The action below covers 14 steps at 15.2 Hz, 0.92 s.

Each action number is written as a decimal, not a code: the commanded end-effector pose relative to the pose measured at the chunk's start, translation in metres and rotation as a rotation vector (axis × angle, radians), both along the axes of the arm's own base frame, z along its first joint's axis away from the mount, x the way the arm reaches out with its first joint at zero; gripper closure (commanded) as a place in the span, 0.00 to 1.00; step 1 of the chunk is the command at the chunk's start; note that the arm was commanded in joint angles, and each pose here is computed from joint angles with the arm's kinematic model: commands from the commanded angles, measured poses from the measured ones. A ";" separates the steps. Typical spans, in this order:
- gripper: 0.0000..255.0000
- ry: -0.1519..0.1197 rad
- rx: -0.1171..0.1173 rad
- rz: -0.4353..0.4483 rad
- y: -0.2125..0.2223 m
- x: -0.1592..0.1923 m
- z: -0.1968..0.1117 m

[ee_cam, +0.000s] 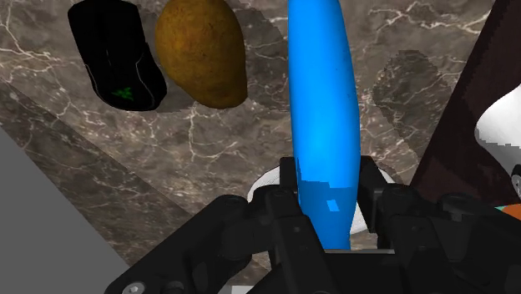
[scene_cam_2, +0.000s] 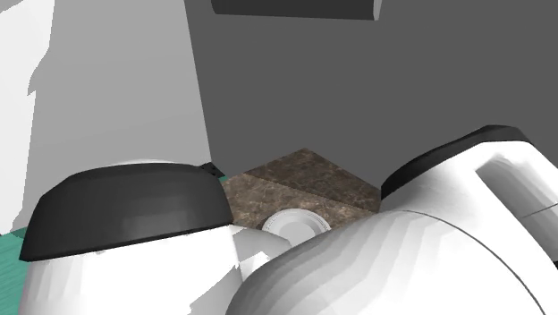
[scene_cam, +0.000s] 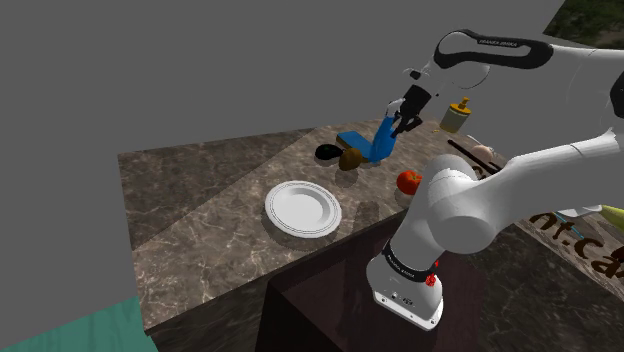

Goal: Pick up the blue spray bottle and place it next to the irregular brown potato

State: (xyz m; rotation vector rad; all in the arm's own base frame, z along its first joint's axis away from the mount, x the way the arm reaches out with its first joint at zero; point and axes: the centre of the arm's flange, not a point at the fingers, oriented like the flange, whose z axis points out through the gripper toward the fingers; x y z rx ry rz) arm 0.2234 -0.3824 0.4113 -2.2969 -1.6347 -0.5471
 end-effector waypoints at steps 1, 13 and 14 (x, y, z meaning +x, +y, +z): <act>1.00 0.000 0.000 0.000 0.000 0.000 -0.011; 1.00 0.000 0.000 0.000 0.000 0.000 -0.074; 1.00 0.000 0.000 0.000 0.000 0.000 -0.080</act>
